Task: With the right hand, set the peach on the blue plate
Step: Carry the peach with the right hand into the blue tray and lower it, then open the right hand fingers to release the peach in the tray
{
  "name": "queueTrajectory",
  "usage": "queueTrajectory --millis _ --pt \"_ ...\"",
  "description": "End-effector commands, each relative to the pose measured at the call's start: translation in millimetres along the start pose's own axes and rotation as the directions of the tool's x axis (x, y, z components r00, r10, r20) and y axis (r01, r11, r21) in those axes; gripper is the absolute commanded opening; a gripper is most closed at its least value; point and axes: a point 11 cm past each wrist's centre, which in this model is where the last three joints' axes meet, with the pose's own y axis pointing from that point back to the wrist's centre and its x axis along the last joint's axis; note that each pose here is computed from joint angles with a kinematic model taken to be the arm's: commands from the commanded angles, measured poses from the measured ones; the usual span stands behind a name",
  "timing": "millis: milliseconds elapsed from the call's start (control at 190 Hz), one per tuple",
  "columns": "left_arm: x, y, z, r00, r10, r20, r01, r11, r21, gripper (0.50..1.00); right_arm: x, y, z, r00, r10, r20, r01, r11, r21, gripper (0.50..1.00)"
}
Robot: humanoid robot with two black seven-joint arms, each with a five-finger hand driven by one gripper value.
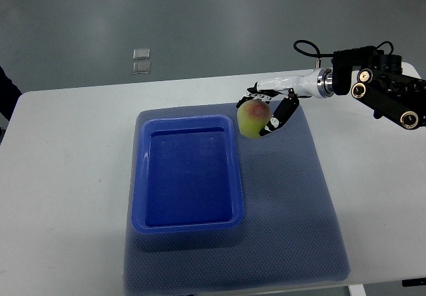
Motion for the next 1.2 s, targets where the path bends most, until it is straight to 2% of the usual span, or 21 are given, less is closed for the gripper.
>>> queueTrajectory --millis 0,42,47,126,189,194,247,294,310,462,525,530,551,725,730,777,825,1192 --pt "-0.1 0.1 0.6 1.0 0.0 0.0 0.0 1.0 -0.002 1.0 -9.6 -20.1 -29.7 1.0 -0.022 0.013 0.021 0.996 0.09 0.641" --pt "-0.1 0.1 0.6 1.0 0.0 0.0 0.0 1.0 -0.002 1.0 -9.6 -20.1 -29.7 1.0 -0.022 0.013 0.021 0.996 0.09 0.641" --pt "0.4 0.1 0.4 1.0 0.001 0.0 -0.001 1.0 -0.001 1.0 -16.9 -33.2 -45.0 0.999 -0.033 0.008 0.032 0.992 0.126 0.645" --pt "0.5 -0.1 -0.5 1.0 0.001 -0.001 -0.001 1.0 0.001 1.0 -27.9 -49.4 -62.3 0.999 -0.041 0.005 0.04 0.986 0.164 0.668" --pt "0.3 -0.1 -0.5 1.0 0.0 0.0 0.0 1.0 0.001 1.0 -28.7 -51.1 -64.2 0.999 -0.041 0.005 0.04 0.985 0.168 0.668" --pt "0.3 -0.1 -0.5 1.0 0.0 0.0 0.0 1.0 0.001 1.0 -39.4 -63.1 -77.8 0.998 -0.063 -0.001 0.062 0.979 0.195 0.67" --pt "0.5 -0.1 -0.5 1.0 0.001 -0.001 -0.001 1.0 0.001 1.0 -49.2 -73.4 -91.7 0.996 -0.084 -0.007 0.084 0.972 0.221 0.676" --pt "0.5 -0.1 -0.5 1.0 0.001 -0.001 -0.001 1.0 0.001 1.0 -49.2 -73.5 -91.8 0.996 -0.084 -0.007 0.084 0.972 0.222 0.676" --pt "0.3 -0.1 -0.5 1.0 0.0 0.0 0.0 1.0 0.001 1.0 -62.1 -82.3 -95.6 0.994 -0.108 0.0 0.105 0.968 0.228 0.682" --pt "0.4 -0.5 -3.2 1.0 0.0 -0.001 0.0 1.0 0.005 1.0 -86.1 -93.4 -91.8 0.986 -0.164 -0.021 0.165 0.966 0.201 0.719" --pt "0.4 -0.5 -3.2 1.0 0.0 -0.001 0.0 1.0 0.005 1.0 -87.5 -94.0 -91.5 0.986 -0.168 -0.023 0.169 0.965 0.199 0.721" --pt "0.4 -0.7 -4.1 1.0 0.0 -0.002 0.0 1.0 0.007 1.0 -93.0 -95.2 -89.7 0.982 -0.184 -0.035 0.187 0.964 0.189 0.743" --pt "0.4 -0.7 -4.1 1.0 0.0 -0.002 0.0 1.0 0.007 1.0 -94.4 -95.2 -88.3 0.981 -0.189 -0.04 0.193 0.964 0.183 0.748" --pt "-0.1 -0.9 -5.0 1.0 -0.002 -0.002 0.002 1.0 0.008 1.0 -99.9 -96.0 -85.1 0.977 -0.208 -0.056 0.214 0.963 0.165 0.77" --pt "0.4 -0.8 -5.0 1.0 0.0 -0.002 0.0 1.0 0.008 1.0 -100.0 -96.2 -83.7 0.976 -0.209 -0.06 0.216 0.963 0.158 0.807" --pt "0.4 -0.8 -5.0 1.0 0.0 -0.002 0.0 1.0 0.008 1.0 -99.6 -96.1 -84.1 0.976 -0.21 -0.061 0.217 0.963 0.158 0.856" --pt "0.4 -0.8 -5.0 1.0 0.0 -0.002 0.0 1.0 0.008 1.0 -99.6 -96.1 -84.1 0.976 -0.21 -0.061 0.217 0.963 0.158 0.928" --pt "2.3 -0.6 -4.1 1.0 0.007 -0.003 -0.007 1.0 0.007 1.0 -89.8 -91.8 -83.3 0.982 -0.186 -0.023 0.187 0.966 0.177 0.93"
